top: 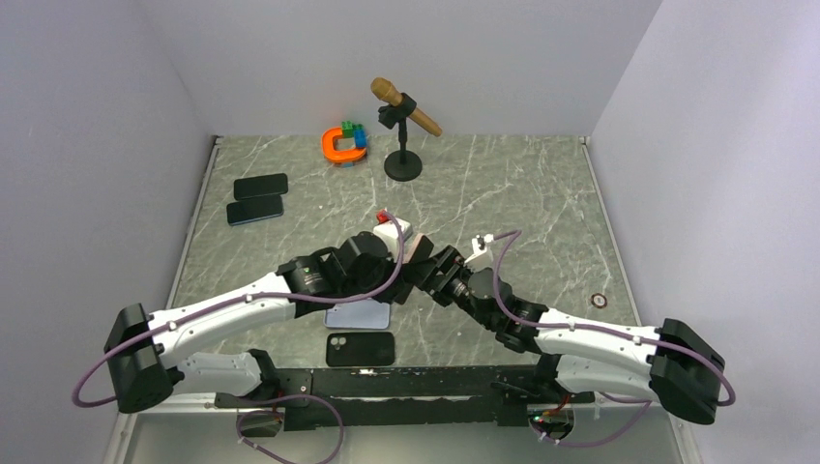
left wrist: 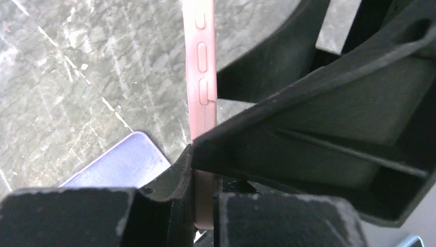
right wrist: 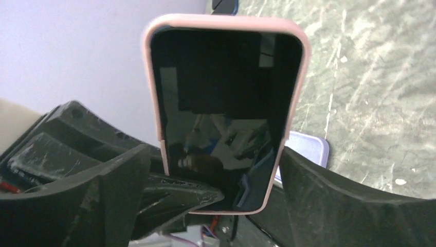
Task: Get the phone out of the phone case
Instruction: Adjust the phone.
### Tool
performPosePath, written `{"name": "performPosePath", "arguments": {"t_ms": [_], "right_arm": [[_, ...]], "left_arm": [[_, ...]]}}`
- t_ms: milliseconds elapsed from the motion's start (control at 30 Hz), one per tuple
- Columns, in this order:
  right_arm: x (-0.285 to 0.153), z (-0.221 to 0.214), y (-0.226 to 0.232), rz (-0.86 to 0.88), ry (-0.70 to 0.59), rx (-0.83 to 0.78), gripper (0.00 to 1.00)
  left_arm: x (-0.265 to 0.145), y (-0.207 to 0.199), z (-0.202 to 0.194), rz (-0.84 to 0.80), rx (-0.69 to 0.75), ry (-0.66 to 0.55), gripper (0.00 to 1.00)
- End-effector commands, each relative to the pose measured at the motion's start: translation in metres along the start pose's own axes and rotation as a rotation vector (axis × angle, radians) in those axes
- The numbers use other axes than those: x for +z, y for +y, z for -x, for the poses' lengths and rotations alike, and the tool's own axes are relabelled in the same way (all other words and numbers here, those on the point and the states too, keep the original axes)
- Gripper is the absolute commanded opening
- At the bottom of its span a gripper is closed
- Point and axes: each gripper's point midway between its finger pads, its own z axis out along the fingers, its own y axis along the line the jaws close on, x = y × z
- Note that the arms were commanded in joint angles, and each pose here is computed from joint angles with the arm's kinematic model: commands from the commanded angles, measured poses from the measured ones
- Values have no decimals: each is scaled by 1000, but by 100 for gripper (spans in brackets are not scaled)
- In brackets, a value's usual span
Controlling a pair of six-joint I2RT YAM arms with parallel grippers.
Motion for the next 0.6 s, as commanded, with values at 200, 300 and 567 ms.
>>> {"name": "performPosePath", "arguments": {"t_ms": [200, 300, 567], "right_arm": [[-43, 37, 55, 75, -23, -446, 100], [-50, 44, 51, 30, -36, -472, 100], [-61, 9, 102, 358, 103, -503, 84]], "left_arm": [[-88, -48, 10, -559, -1, -59, 0], [-107, -55, 7, -643, 6, -52, 0], [-129, -70, 6, -813, -26, -73, 0]]}}
